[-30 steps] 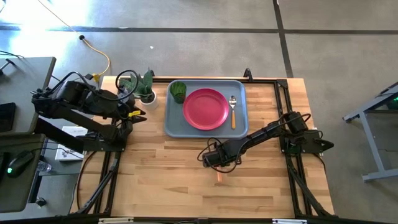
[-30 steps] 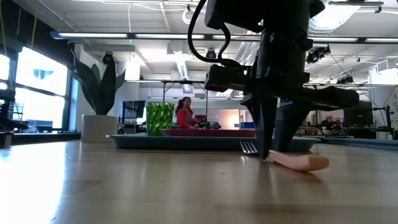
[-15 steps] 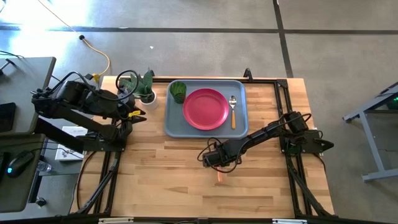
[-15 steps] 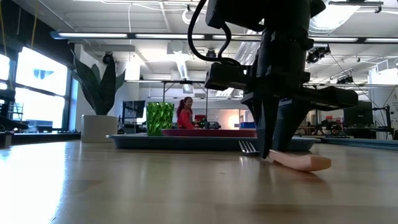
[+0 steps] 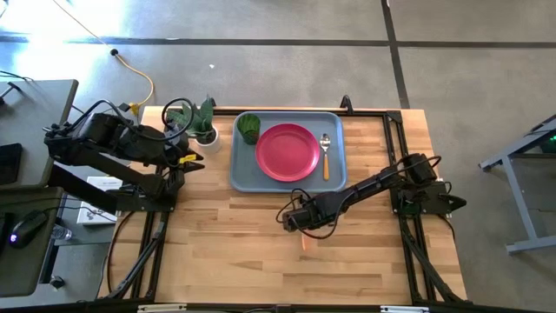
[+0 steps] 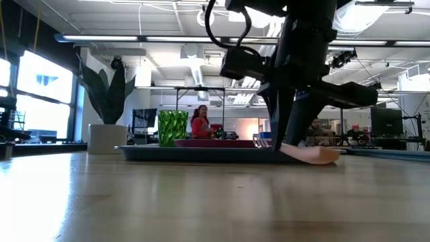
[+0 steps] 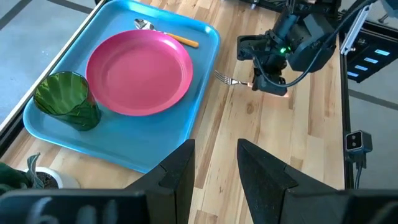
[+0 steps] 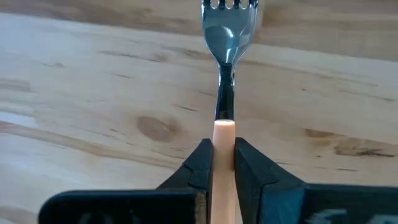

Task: Pick and place plate/cup/fork/spoon on tray
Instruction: Put the orange fork on the gray tray

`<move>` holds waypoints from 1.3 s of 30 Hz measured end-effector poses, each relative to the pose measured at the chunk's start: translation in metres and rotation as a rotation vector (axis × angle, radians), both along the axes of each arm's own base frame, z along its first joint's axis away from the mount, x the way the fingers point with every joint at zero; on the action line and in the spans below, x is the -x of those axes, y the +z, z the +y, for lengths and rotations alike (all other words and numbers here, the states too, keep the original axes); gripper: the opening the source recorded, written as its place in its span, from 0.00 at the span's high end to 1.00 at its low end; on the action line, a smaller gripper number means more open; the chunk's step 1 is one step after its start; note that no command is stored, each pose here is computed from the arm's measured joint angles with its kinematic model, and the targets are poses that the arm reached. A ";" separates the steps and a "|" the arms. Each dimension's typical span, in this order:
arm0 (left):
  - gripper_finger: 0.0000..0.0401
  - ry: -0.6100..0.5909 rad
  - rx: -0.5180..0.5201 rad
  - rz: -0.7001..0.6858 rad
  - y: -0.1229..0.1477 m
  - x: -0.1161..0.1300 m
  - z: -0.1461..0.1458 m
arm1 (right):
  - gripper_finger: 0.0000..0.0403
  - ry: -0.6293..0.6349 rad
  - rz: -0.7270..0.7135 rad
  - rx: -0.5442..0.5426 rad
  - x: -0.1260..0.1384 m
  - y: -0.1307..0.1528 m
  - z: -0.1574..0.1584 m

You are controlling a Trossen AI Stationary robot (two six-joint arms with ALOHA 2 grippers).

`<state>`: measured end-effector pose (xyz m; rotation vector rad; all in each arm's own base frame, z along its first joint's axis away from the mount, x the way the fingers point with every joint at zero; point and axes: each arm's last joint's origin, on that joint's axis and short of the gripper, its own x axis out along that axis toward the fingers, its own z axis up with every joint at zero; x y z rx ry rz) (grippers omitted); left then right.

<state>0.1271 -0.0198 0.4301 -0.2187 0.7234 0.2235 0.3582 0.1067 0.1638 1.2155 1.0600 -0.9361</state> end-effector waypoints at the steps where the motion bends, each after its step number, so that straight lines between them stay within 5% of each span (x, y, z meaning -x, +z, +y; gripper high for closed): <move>1: 0.72 0.000 0.000 0.000 0.000 0.000 0.000 | 0.94 0.001 -0.009 0.009 0.000 0.002 0.000; 22: 0.72 -0.003 -0.035 0.000 0.000 0.000 0.001 | 0.94 -0.012 0.051 0.248 0.041 0.068 -0.042; 39: 0.72 0.233 -0.277 -0.051 0.004 0.001 0.010 | 0.94 0.113 0.117 0.388 0.083 0.123 -0.153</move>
